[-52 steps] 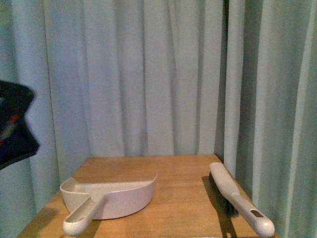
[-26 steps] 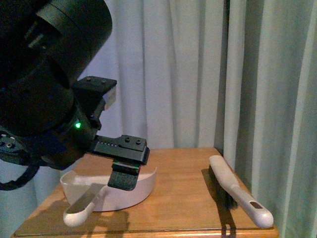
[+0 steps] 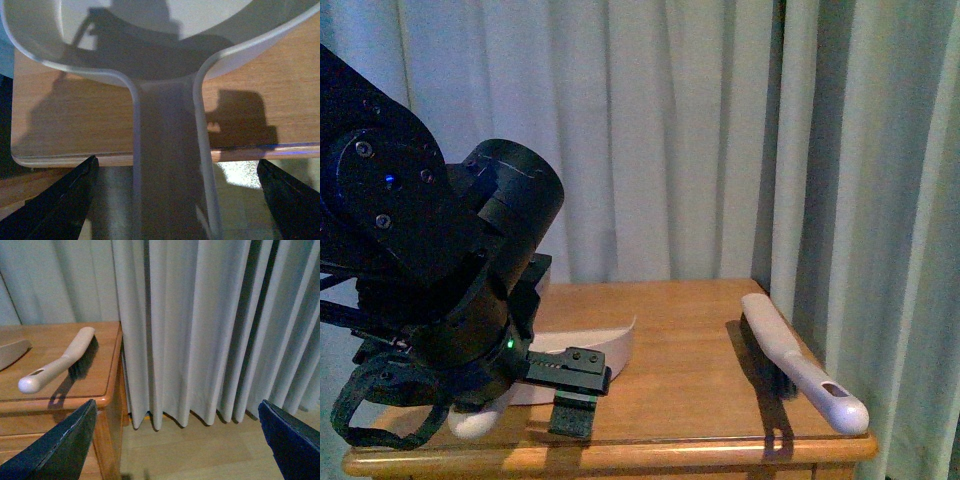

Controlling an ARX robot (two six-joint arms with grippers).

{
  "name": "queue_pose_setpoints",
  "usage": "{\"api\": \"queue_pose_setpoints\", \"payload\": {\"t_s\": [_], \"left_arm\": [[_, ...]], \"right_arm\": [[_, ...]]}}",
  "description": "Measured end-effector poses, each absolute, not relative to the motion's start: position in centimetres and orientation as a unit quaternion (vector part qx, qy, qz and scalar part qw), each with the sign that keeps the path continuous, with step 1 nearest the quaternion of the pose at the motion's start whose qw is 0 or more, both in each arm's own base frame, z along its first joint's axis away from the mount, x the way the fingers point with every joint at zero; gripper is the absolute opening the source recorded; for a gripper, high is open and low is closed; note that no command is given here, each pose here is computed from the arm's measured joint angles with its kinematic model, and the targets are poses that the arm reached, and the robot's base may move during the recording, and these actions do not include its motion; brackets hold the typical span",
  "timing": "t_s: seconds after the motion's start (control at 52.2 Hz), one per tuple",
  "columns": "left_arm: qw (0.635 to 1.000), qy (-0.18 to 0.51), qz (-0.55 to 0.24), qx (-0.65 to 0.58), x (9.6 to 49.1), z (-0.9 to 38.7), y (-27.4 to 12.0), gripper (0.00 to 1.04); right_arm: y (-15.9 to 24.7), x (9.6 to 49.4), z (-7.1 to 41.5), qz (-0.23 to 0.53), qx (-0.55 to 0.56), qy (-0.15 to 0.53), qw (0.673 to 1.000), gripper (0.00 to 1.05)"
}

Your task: Clean up trash

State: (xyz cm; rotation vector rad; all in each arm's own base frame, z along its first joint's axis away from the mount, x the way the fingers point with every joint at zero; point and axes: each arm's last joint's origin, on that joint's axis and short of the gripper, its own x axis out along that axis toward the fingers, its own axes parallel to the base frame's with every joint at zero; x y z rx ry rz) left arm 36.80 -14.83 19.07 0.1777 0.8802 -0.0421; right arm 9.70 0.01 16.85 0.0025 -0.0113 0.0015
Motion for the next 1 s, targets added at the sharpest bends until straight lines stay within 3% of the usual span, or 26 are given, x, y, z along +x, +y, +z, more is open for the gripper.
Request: {"api": "queue_pose_setpoints", "payload": {"t_s": [0.115, 0.498, 0.727, 0.881, 0.995], "left_arm": [[0.902, 0.422, -0.019, 0.088, 36.8, 19.0, -15.0, 0.92], [0.907, 0.409, -0.006, 0.097, 36.9, 18.7, -15.1, 0.28], [0.926, 0.361, -0.006, 0.111, 36.3, 20.2, -14.9, 0.27], [0.957, 0.265, -0.009, 0.121, 35.0, 23.3, -14.5, 0.27], [0.980, 0.148, -0.013, 0.130, 32.1, 27.0, -13.3, 0.27]], "right_arm": [[0.0, 9.7, 16.9, 0.001, 0.001, -0.006, 1.000, 0.97], [0.0, 9.7, 16.9, 0.001, 0.001, -0.006, 1.000, 0.97], [0.0, 9.7, 16.9, 0.001, 0.001, -0.006, 1.000, 0.97], [0.0, 9.7, 16.9, 0.001, 0.001, -0.006, 1.000, 0.97], [0.0, 9.7, 16.9, 0.001, 0.001, -0.006, 1.000, 0.97]]}}
